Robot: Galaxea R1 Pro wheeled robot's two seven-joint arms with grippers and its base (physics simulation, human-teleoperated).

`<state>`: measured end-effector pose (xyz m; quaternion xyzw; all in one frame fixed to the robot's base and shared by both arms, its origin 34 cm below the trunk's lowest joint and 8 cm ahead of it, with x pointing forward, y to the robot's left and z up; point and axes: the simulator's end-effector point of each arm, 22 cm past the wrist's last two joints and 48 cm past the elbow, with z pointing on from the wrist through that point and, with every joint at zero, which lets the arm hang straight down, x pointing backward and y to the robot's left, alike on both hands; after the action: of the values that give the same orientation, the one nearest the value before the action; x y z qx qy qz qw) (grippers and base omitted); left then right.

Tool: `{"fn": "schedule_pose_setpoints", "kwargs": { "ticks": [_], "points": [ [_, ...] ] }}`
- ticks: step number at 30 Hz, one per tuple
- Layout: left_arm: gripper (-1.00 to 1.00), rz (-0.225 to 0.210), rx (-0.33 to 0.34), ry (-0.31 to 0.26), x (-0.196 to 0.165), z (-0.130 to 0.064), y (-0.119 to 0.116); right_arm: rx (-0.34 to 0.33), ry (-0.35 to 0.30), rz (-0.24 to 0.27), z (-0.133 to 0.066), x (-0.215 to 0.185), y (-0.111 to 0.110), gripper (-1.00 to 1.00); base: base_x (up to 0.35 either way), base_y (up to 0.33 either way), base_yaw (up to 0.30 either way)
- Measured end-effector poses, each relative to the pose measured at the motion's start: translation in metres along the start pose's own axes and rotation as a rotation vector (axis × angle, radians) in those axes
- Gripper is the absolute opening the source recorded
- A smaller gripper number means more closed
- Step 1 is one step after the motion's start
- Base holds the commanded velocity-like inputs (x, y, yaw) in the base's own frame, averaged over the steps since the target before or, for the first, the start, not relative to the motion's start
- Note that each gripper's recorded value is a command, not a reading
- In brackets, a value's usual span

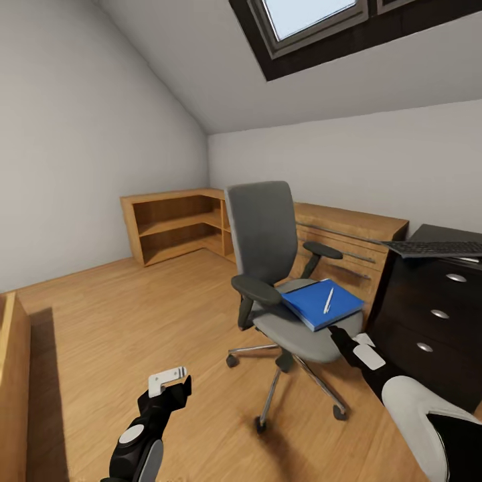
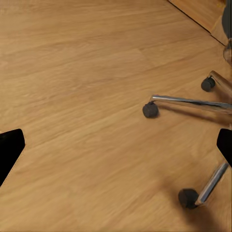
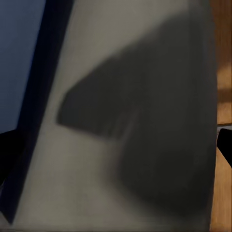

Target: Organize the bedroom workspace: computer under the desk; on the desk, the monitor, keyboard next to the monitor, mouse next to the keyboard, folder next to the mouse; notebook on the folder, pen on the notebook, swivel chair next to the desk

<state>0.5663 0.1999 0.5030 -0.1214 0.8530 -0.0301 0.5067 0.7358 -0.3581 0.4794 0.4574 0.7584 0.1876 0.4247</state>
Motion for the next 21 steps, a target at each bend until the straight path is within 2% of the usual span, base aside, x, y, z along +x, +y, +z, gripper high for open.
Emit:
{"fn": "schedule_pose_setpoints", "kwargs": {
  "ticks": [7, 21],
  "points": [
    [1.00, 0.019, 0.029, 0.002, 0.002, -0.002, -0.014, 0.000, 0.001, 0.000, 0.000, 0.000, 0.000, 1.00, 0.052, 0.015, 0.088],
    [1.00, 0.034, 0.041, 0.023, 0.013, -0.001, -0.021, -0.001, 0.000, -0.002, 0.000, 0.000, 0.000, 1.00, 0.294, 0.105, 0.002]
  ]
}}
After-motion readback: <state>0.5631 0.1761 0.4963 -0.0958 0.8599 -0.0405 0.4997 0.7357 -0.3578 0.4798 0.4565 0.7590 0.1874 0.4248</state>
